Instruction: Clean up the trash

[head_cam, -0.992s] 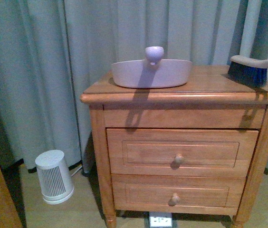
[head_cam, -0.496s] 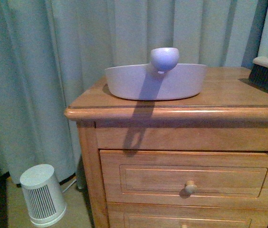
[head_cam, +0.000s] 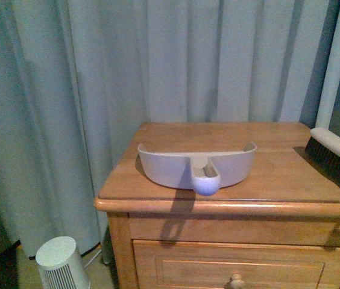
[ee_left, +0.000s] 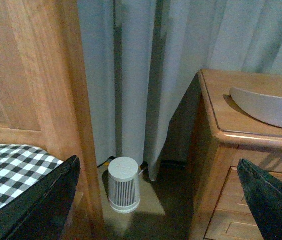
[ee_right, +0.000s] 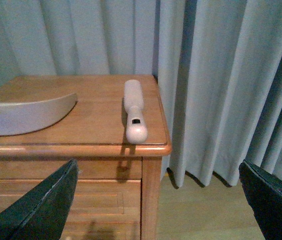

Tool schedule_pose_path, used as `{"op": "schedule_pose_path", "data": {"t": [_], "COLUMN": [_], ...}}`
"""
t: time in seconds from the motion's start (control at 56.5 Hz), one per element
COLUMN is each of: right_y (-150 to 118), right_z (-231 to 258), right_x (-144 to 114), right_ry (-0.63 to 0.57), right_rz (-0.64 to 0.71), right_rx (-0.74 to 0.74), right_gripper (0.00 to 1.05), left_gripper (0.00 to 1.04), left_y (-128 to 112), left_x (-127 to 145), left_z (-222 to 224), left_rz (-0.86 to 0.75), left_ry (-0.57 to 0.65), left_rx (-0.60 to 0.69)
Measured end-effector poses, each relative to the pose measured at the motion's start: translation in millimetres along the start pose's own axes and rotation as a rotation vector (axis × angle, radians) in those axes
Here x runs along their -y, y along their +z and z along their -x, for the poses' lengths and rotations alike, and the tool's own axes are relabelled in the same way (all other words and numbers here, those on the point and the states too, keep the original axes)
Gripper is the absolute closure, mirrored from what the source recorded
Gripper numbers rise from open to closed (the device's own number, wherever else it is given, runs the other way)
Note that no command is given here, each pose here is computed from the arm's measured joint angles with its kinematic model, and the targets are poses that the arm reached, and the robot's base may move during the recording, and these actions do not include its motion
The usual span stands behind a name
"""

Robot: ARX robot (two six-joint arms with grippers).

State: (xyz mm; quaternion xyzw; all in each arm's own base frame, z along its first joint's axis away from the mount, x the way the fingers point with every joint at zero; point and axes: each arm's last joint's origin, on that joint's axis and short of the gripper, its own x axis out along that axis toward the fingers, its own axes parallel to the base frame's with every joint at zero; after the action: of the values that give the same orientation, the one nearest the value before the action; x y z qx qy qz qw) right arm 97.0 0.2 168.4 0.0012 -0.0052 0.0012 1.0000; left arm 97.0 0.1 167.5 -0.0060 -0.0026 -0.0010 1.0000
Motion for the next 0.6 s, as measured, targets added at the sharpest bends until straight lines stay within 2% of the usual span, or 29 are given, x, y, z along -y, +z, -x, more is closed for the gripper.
{"op": "schedule_pose_path", "data": {"t": [0.071,0.142,0.337,0.407,0.478,0.602], "right_y": [0.0,0.0,0.0,0.0,0.0,0.0], "right_z": [0.0,0.0,0.0,0.0,0.0,0.0], "right_x": [0.0,0.0,0.0,0.0,0.0,0.0], "right_ry": [0.000,0.000,0.000,0.000,0.000,0.000], "right_rz": [0.000,0.000,0.000,0.000,0.000,0.000], "right_rx": [0.000,0.000,0.000,0.000,0.000,0.000], "right_gripper": [0.07,0.07,0.07,0.07,0.07,0.07], "left_gripper": [0.08,0.08,0.08,0.08,0.08,0.08], "left_y": [0.1,10.6,84.6,124.4,148.1,153.0], "left_x": [0.2,0.5,20.3,45.8,77.5,127.2], "left_z": [-3.4,-11.3,-62.0,-100.5,-138.7,-185.4], "left_rz": [0.106,0.159,0.039,-0.023,-0.062,-0.091], "left_ry": [-0.044,-0.059,-0.126,-0.162,-0.186,-0.208], "left_rx": [-0.065,-0.112,-0.240,-0.299,-0.354,-0.426]}}
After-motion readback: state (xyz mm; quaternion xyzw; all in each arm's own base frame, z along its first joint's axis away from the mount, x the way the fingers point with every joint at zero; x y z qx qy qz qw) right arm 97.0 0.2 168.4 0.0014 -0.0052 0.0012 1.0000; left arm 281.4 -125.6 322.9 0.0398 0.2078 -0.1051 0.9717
